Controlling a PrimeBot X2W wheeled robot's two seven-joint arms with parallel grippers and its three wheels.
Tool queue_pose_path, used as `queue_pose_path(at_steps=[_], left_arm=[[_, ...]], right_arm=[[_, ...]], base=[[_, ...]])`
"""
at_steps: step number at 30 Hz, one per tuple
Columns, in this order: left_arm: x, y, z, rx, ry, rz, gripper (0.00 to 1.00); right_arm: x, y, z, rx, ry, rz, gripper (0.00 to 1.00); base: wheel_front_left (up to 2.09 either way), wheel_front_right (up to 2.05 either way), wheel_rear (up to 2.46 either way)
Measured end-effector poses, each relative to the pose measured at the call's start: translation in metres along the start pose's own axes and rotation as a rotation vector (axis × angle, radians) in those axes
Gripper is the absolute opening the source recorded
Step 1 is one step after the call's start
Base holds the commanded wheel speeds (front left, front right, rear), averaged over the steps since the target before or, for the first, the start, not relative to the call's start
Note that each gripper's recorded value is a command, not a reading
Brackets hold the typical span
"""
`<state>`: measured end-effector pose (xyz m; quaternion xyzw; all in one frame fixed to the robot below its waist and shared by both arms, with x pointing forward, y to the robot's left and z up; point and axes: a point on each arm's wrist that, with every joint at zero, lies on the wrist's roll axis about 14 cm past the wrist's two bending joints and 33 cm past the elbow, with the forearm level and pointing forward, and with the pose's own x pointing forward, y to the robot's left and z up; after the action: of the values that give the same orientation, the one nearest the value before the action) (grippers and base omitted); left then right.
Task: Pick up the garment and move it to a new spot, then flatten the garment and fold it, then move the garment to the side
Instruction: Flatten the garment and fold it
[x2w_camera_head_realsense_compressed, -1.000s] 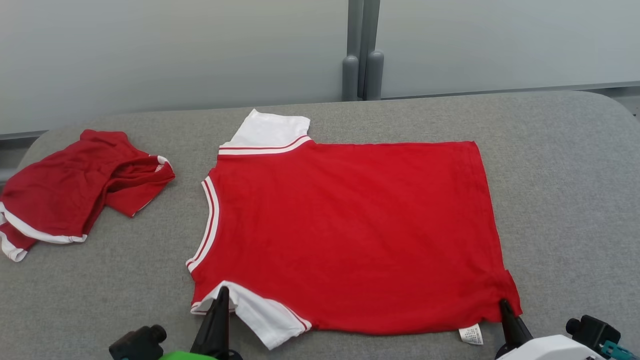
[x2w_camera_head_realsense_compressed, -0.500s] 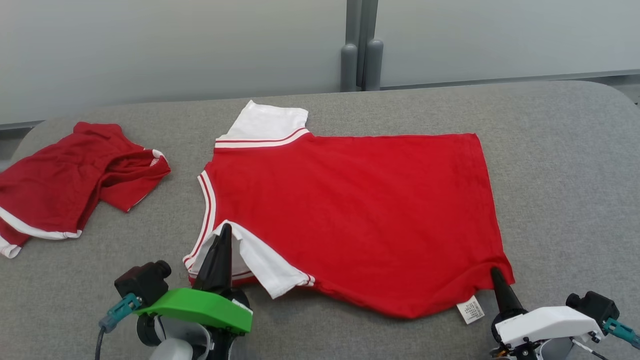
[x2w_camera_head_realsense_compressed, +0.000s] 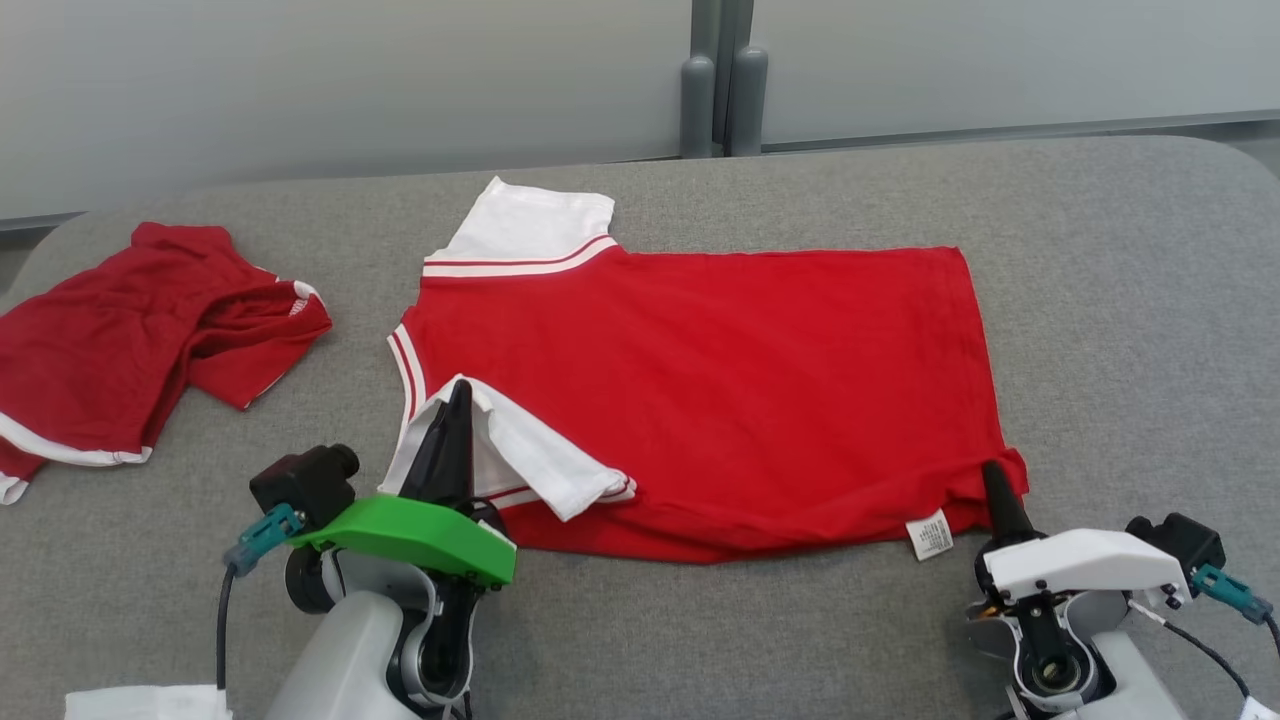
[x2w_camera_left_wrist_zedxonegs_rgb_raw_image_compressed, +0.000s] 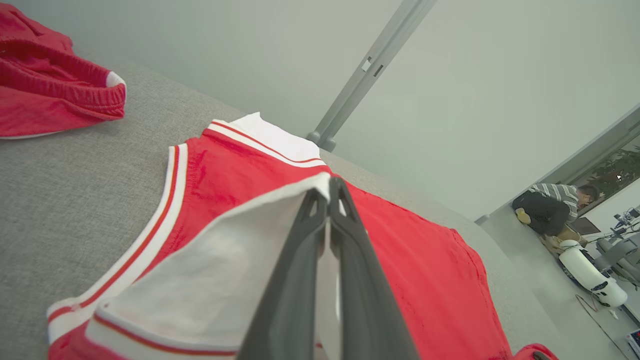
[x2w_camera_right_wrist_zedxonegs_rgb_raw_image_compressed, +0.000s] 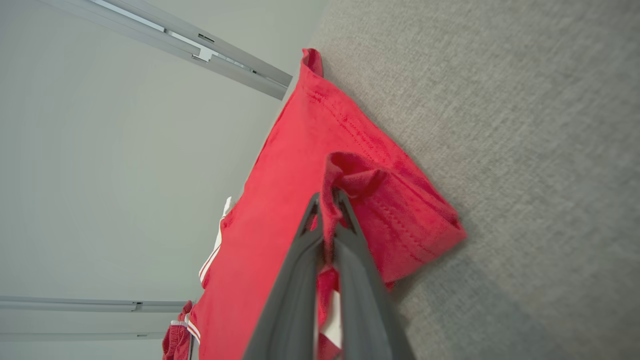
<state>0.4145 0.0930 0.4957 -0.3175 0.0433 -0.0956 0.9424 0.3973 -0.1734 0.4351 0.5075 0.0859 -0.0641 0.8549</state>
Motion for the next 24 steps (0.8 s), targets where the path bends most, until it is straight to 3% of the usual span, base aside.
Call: queue_pose_path(at_steps=[4,5,6,7,8,9,10,18,24], left_arm=[[0.012,0.008,-0.003,0.020,0.014,0.021,0.00],[0.015,0.010,-0.004,0.027,0.019,0.027,0.00],[0.017,0.013,-0.005,0.036,0.024,0.035,0.00],[0.019,0.016,-0.006,0.039,0.025,0.045,0.22],[0.021,0.018,-0.005,0.040,0.021,0.053,0.47],[0.022,0.020,-0.006,0.041,0.024,0.057,0.87],[0.024,0.021,-0.006,0.041,0.025,0.057,1.00],[0.030,0.023,0.010,0.045,-0.038,0.056,1.00],[0.022,0.022,0.021,0.053,-0.081,0.050,1.00]], right_arm=[[0.019,0.000,0.001,0.000,-0.009,-0.025,0.00],[0.023,0.001,0.002,0.006,-0.012,-0.027,0.11],[0.027,0.002,0.002,0.008,-0.016,-0.031,0.34],[0.031,0.003,0.002,0.006,-0.019,-0.030,0.75],[0.034,0.006,0.002,0.006,-0.021,-0.027,1.00],[0.037,0.008,0.001,0.004,-0.021,-0.025,1.00],[0.040,0.009,0.001,0.005,-0.024,-0.022,1.00],[0.047,0.017,0.005,0.007,-0.064,-0.002,1.00],[0.049,0.041,0.026,-0.001,-0.134,0.073,1.00]], base=[[0.00,0.00,0.00],[0.00,0.00,0.00],[0.00,0.00,0.00],[0.00,0.00,0.00],[0.00,0.00,0.00],[0.00,0.00,0.00],[0.00,0.00,0.00],[0.00,0.00,0.00],[0.00,0.00,0.00]])
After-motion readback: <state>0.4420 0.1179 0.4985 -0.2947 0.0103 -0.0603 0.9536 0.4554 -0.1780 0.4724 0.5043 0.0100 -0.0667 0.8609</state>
